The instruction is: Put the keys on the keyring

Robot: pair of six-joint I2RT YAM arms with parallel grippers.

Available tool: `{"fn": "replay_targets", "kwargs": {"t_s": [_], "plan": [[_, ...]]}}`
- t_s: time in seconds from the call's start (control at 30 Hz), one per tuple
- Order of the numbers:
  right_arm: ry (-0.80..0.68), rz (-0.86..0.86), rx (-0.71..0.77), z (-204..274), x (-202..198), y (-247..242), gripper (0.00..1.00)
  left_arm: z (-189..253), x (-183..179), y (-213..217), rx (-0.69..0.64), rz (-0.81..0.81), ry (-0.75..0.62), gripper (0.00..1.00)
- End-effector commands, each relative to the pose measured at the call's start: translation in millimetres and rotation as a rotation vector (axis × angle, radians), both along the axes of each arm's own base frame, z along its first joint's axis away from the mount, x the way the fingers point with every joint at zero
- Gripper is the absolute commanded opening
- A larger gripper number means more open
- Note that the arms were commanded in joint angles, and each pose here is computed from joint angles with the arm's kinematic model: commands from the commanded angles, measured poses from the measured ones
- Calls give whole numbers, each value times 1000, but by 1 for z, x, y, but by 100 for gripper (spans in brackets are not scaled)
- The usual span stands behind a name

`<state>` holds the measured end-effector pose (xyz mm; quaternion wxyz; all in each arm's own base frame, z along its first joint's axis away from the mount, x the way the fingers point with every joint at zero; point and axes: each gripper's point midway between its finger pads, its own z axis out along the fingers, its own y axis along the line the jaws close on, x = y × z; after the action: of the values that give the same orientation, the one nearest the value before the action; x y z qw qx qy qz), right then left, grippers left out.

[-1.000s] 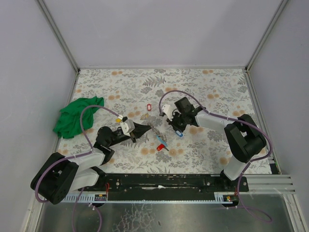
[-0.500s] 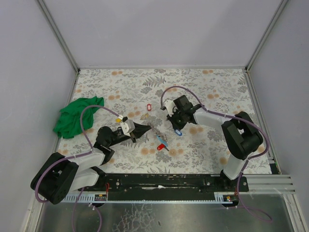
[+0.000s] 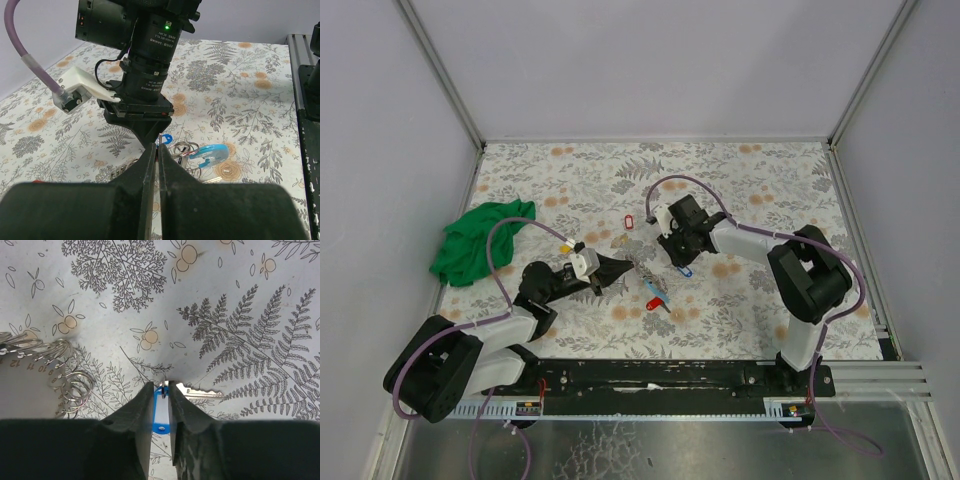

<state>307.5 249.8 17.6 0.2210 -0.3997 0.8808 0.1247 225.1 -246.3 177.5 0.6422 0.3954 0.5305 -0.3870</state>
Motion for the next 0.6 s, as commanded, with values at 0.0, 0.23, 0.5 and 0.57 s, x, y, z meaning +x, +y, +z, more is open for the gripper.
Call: {"fn": "replay_targets", "kwargs": {"t_s": [0.0,0.23,0.5,0.57], "plan": [[-50,-30,73,34,5,12,27,12,3,-1,-11,-3,-56,0],[-114,-53,85,38,6,4,29,12,3,-1,-10,-3,-56,0],[-105,-75,78,21,5,2,27,11,3,-1,-10,-6,-53,0],[-97,-74,79,17,4,3,26,12,2,-1,-11,-10,-56,0]]}}
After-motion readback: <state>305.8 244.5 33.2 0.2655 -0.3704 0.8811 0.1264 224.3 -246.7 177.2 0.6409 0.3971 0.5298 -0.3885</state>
